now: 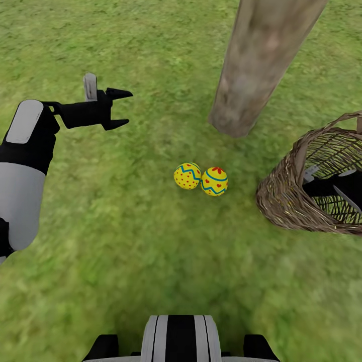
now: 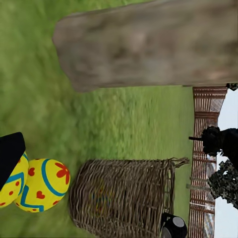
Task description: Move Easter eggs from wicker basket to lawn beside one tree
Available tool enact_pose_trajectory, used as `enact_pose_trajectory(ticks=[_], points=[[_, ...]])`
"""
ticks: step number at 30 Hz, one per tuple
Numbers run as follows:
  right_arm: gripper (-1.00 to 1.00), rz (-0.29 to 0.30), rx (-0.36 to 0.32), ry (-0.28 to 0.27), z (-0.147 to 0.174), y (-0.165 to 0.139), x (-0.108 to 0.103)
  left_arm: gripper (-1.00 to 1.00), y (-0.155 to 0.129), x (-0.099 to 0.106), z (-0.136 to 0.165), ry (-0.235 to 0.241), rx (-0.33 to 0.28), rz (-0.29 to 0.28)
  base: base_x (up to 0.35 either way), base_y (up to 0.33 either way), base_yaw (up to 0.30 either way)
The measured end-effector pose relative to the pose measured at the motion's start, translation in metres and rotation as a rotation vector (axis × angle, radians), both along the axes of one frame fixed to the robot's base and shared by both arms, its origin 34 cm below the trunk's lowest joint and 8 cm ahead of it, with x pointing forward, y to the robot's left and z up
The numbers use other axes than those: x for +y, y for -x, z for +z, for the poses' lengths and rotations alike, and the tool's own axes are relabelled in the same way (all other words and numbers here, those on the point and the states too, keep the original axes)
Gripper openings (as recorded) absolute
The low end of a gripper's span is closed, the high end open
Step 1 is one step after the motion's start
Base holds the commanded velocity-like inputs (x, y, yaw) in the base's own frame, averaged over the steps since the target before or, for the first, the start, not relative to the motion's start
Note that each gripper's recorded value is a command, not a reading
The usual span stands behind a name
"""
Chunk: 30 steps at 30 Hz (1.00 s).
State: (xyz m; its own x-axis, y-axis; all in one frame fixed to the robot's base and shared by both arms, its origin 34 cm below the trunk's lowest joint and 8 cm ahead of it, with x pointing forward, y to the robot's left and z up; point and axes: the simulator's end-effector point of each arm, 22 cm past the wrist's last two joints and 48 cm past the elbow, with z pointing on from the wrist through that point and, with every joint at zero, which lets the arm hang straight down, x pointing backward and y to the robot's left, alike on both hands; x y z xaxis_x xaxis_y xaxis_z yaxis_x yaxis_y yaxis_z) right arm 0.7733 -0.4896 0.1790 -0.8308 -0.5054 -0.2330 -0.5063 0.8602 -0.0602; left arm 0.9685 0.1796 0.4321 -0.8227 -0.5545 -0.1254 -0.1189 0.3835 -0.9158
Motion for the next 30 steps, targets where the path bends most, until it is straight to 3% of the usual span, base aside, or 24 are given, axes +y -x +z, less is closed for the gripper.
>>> enact_pose_trajectory(ticks=[3,30], points=[[1.00,0.001,0.012,0.000,-0.009,0.004,0.000,1.00,0.001,0.000,-0.012,-0.002,0.013,-0.001,0.000,0.000,0.000],[1.00,-0.006,-0.006,0.033,-0.008,0.000,-0.007,1.00,0.005,-0.008,-0.017,-0.024,0.019,-0.027,0.000,0.000,0.000]])
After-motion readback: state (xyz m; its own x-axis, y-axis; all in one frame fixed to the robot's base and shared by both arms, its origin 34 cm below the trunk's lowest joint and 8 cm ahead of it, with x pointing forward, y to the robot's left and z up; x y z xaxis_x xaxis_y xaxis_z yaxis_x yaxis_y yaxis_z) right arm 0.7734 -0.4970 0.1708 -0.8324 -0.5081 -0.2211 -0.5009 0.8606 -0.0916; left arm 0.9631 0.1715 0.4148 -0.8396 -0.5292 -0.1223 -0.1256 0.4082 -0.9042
